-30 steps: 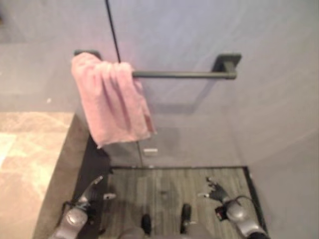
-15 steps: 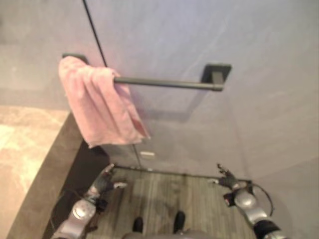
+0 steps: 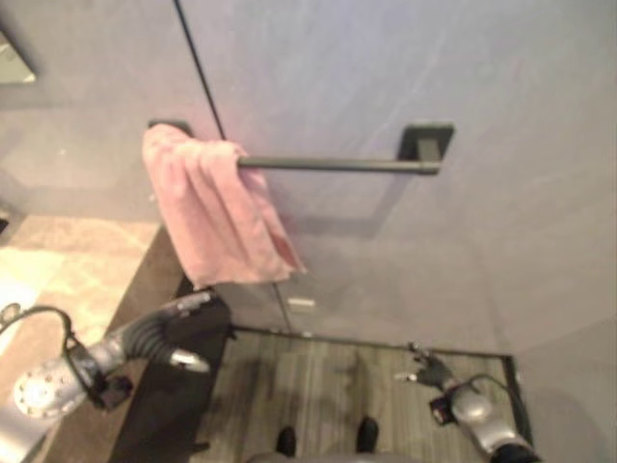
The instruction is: Put brush and paste in cup on sink, flatten towel.
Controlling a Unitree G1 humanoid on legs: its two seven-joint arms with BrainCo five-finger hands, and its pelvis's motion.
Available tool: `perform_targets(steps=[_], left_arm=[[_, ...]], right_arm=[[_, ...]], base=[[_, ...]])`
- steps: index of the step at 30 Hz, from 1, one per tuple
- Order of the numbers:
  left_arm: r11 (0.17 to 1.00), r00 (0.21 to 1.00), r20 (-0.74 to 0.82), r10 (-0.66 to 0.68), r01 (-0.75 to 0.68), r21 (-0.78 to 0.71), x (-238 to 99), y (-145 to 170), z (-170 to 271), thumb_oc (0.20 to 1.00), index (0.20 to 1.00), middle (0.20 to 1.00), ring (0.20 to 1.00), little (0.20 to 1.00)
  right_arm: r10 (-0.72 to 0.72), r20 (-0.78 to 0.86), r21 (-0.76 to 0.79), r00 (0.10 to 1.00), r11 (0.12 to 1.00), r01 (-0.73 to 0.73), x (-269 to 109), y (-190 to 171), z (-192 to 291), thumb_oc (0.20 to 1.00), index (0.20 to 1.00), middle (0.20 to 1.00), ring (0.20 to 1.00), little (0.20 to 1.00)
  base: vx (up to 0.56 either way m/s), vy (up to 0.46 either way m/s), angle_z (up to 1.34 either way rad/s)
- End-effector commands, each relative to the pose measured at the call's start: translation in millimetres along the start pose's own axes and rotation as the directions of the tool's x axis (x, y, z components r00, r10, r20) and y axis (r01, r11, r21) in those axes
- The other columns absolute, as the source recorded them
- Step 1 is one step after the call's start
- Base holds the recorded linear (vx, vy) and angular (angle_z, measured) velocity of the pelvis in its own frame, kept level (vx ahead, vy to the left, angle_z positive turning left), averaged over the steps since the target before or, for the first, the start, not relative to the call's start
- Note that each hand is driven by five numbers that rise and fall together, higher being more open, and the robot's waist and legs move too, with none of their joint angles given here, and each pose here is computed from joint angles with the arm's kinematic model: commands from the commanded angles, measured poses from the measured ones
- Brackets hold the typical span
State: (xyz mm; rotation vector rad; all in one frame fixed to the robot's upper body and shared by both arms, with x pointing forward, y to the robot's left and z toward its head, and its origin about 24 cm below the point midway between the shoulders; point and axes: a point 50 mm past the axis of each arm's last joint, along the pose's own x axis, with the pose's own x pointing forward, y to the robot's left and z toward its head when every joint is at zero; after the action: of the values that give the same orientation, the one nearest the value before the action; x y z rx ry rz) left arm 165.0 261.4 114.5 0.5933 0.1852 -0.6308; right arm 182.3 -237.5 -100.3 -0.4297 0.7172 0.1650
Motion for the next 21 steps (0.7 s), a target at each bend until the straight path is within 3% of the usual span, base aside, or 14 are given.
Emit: perform_targets(steps=[1, 3, 6, 8, 21], left_arm=[[0.985, 0.972, 0.165, 0.165, -0.154, -0.074, -8.0, 30.6, 22.5, 1.0, 1.0, 1.0, 1.0, 1.0], [0.953, 0.935, 0.197, 0.296, -0.274, -0.134, -17.0, 46.4, 21.7, 1.0, 1.0, 1.0, 1.0, 1.0], [0.926, 0.916, 0.157, 0.369, -0.349, -0.141, -23.2, 55.7, 11.6, 1.0, 1.0, 1.0, 1.0, 1.0], [0.861, 0.853, 0.12, 0.508, -0.505, -0.053, -37.4, 77.4, 4.9, 1.0, 1.0, 1.0, 1.0, 1.0], [0.729, 0.711, 0.195, 0.675, -0.683, -0.033, -31.2, 121.6, 12.2, 1.0, 1.0, 1.0, 1.0, 1.0]], right_arm=[[0.016, 0.101, -0.039, 0.995, 0.999, -0.012, 8.8, -0.4, 25.3, 1.0, 1.0, 1.0, 1.0, 1.0], [0.015, 0.113, -0.04, 0.993, 0.999, -0.011, 5.1, -1.8, 23.9, 1.0, 1.0, 1.0, 1.0, 1.0], [0.01, 0.112, -0.039, 0.994, 0.999, -0.005, 2.9, -3.7, 21.4, 1.0, 1.0, 1.0, 1.0, 1.0], [-0.006, 0.121, -0.032, 0.993, 0.999, 0.01, 0.4, -7.4, 21.8, 1.0, 1.0, 1.0, 1.0, 1.0], [-0.03, 0.075, -0.032, 0.997, 0.999, 0.032, -11.7, -15.7, 4.3, 1.0, 1.0, 1.0, 1.0, 1.0]], base=[[-0.01, 0.074, 0.12], [-0.02, 0.084, 0.22], [0.0, 0.053, 0.26], [0.01, 0.082, 0.09], [0.02, 0.054, -0.13]])
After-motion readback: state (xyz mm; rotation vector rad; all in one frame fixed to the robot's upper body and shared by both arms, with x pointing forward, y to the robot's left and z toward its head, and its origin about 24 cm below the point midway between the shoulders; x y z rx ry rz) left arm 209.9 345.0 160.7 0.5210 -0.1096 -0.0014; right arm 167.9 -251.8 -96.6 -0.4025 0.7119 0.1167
